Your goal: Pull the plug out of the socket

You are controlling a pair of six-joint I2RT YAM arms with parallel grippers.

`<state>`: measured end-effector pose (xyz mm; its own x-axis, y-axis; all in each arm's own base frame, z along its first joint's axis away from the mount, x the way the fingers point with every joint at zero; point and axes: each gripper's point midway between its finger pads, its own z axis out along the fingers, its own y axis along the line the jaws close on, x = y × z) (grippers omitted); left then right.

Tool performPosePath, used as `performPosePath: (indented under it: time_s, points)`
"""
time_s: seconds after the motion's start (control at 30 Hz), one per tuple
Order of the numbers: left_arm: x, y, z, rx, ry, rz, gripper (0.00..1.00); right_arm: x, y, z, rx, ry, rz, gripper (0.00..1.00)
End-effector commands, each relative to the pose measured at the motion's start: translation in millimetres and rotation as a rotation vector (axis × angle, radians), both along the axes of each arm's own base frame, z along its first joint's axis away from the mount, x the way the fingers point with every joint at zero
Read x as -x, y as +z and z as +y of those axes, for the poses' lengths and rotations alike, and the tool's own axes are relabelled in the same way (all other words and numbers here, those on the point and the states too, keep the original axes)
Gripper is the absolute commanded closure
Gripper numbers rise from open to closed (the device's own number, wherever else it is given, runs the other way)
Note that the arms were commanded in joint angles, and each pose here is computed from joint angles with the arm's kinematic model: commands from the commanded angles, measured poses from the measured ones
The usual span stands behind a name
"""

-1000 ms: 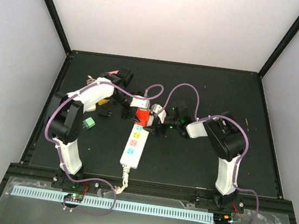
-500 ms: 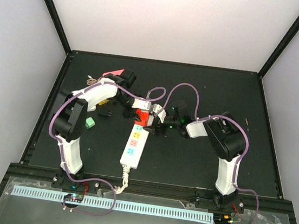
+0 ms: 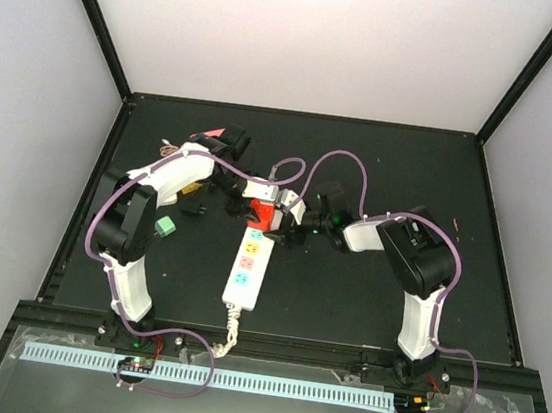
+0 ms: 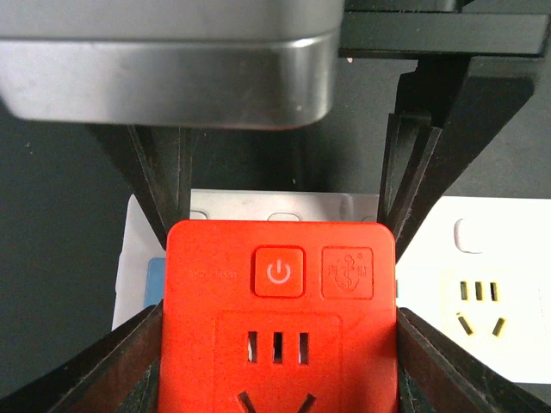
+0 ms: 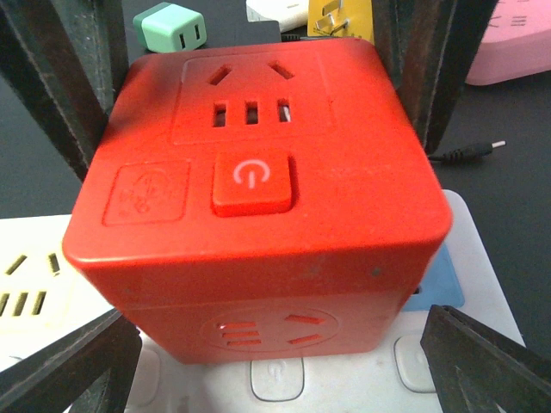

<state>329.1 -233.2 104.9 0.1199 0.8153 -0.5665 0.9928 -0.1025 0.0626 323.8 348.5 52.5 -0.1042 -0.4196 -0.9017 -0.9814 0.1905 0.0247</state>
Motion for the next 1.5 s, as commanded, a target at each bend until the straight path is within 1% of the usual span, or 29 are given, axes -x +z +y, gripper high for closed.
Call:
performPosePath:
  time_s: [0.0,0.13,0.4,0.53,0.67,0.73,0.77,0.97,1.03,1.17,1.23,1.4,1.47]
  points:
    - [9.3,57.3,-21.3,0.177,-0.039,-0.037,0.72,3.6,-17.4,-8.1,0.078,-0.029,0.056,0.08]
    - [8.2,59.2,-22.0,0.179,-0.038,-0.049,0.74,2.8,-18.3,-8.4,0.086,-0.033,0.065,0.08]
    - [19.9,42.5,-29.2,0.149,-0.034,-0.090,0.75,1.5,-18.3,-8.5,0.092,-0.041,0.072,0.08]
    - [22.1,39.9,-32.8,0.144,-0.004,-0.046,0.76,1.4,-18.5,-8.8,0.094,-0.040,0.073,0.08]
    - [22.8,33.3,-30.9,0.125,0.000,-0.027,0.76,10.8,-17.5,-6.4,0.068,-0.004,0.063,0.08]
    - [25.1,27.6,-29.1,0.111,-0.010,-0.020,0.72,14.6,-15.8,-3.9,0.054,0.007,0.054,0.08]
    - [25.0,25.5,-28.3,0.104,-0.008,-0.018,0.69,14.7,-16.1,-2.9,0.055,0.009,0.053,0.09]
    - [18.4,20.1,-20.6,0.096,0.035,-0.019,0.45,13.0,-17.6,-2.3,0.073,0.010,0.049,0.09]
    - [17.1,19.4,-17.7,0.098,0.042,-0.018,0.35,13.0,-17.2,-1.7,0.077,0.015,0.052,0.09]
    - [16.6,14.6,-13.9,0.087,0.047,-0.034,0.19,12.4,-16.9,-1.6,0.081,0.017,0.048,0.09]
    - [16.3,12.7,-12.0,0.088,0.051,-0.048,0.17,13.0,-15.3,-1.3,0.077,0.023,0.043,0.08]
    - [15.4,9.4,-6.4,0.103,0.064,-0.078,0.17,16.0,-5.4,1.0,0.041,0.038,0.034,0.07]
    - [13.5,7.0,-1.7,0.107,0.079,-0.081,0.17,16.3,-2.4,3.1,0.028,0.039,0.031,0.05]
